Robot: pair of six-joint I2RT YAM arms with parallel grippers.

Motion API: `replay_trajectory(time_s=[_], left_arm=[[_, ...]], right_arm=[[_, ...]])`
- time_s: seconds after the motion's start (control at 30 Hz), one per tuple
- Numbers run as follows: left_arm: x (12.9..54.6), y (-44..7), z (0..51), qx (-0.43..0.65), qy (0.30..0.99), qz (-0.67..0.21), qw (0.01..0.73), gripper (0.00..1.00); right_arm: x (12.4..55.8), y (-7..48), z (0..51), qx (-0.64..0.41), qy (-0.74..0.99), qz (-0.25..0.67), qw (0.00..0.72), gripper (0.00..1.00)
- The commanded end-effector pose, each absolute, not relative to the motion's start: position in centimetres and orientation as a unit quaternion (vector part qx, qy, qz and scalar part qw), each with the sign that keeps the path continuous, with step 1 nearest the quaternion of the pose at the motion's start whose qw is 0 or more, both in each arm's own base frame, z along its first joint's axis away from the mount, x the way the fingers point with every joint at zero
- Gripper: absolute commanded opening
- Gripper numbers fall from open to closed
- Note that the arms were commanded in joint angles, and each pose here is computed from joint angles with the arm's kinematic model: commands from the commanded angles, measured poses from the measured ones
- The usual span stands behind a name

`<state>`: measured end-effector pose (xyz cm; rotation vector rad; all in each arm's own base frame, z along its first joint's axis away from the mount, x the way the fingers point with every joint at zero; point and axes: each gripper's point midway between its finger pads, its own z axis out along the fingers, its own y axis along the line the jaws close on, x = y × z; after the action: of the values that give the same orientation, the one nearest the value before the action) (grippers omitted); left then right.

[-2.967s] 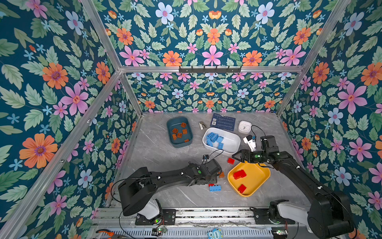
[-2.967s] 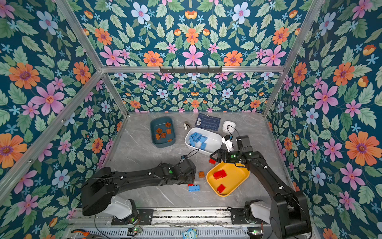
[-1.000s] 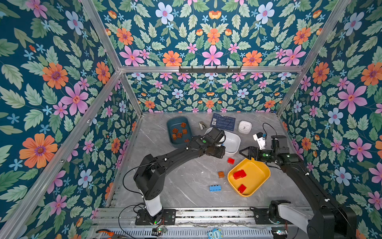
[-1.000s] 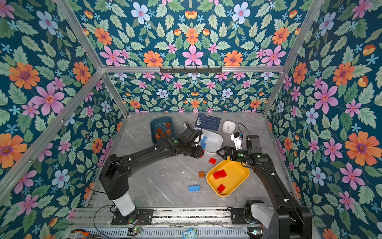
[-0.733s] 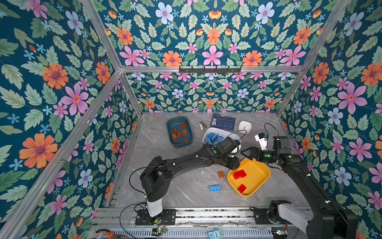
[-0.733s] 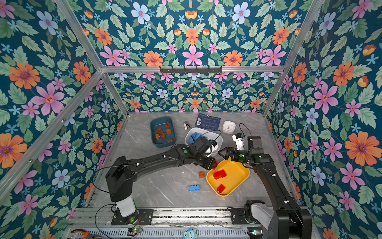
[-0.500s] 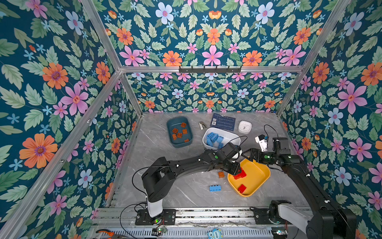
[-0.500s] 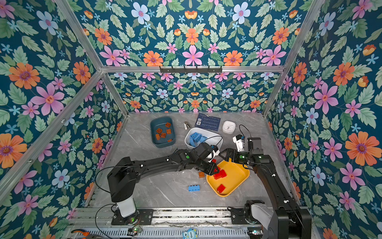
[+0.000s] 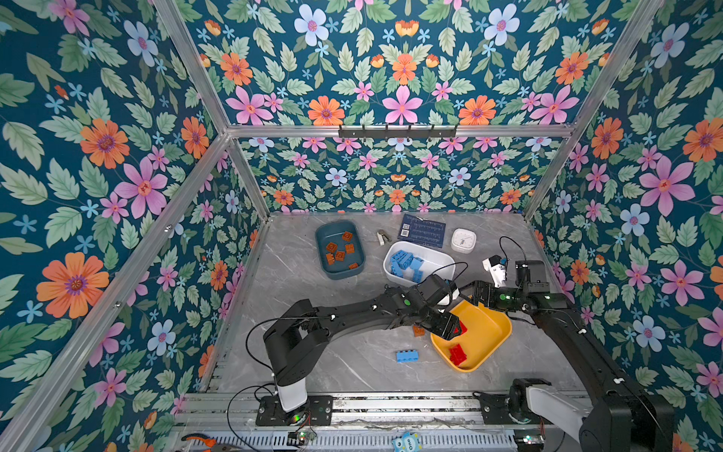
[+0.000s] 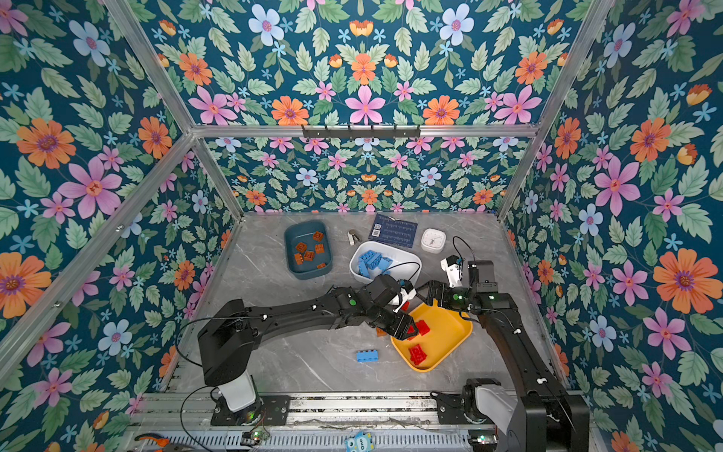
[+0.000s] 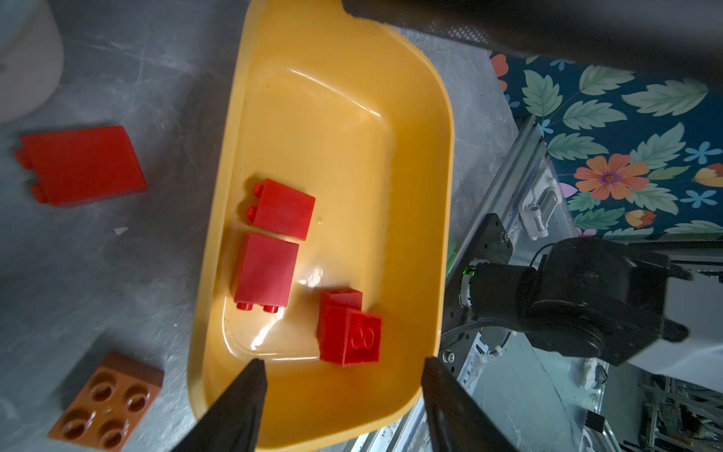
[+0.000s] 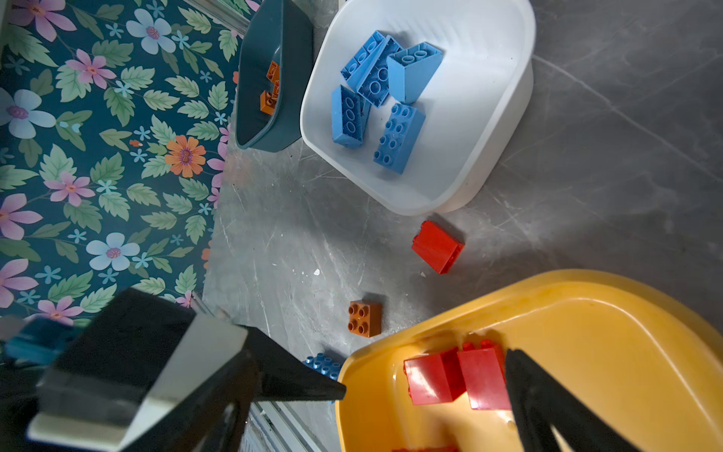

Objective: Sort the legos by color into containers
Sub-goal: 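Move the left gripper back to the loose bricks and grasp the blue brick, then carry the blue brick into the white tub and release it with the left gripper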

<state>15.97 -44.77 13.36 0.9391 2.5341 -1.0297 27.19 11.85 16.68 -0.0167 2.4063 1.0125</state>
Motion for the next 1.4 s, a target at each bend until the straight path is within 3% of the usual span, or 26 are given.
replay_trajectory(time_s=[0.0, 0.37, 0.73, 1.1, 1.2, 1.37], left_arm=[[16.7, -42.9, 13.7, 0.328, 0.879, -0.319, 0.138, 0.69], [16.0, -34.7, 11.0, 0.345, 0.905, -0.204, 0.142, 0.74], [12.6, -32.8, 6.5, 0.51, 0.836, -0.155, 0.129, 0.7], [12.3, -32.7, 3.1, 0.549, 0.82, -0.123, 0.108, 0.68], [12.5, -32.6, 2.4, 0.551, 0.82, -0.113, 0.105, 0.61], [13.0, -32.5, 2.5, 0.548, 0.824, -0.098, 0.109, 0.29]], right_arm=[[27.4, 12.3, 17.6, -0.022, 0.88, 0.388, 0.274, 0.99], [27.7, 13.3, 17.7, -0.03, 0.868, 0.421, 0.26, 0.99], [27.4, 13.7, 17.5, -0.034, 0.872, 0.417, 0.256, 0.99], [27.5, 13.7, 17.5, -0.034, 0.874, 0.414, 0.254, 0.99], [27.5, 13.7, 17.3, -0.033, 0.875, 0.413, 0.252, 0.99], [27.6, 13.6, 17.3, -0.034, 0.875, 0.411, 0.254, 0.99]])
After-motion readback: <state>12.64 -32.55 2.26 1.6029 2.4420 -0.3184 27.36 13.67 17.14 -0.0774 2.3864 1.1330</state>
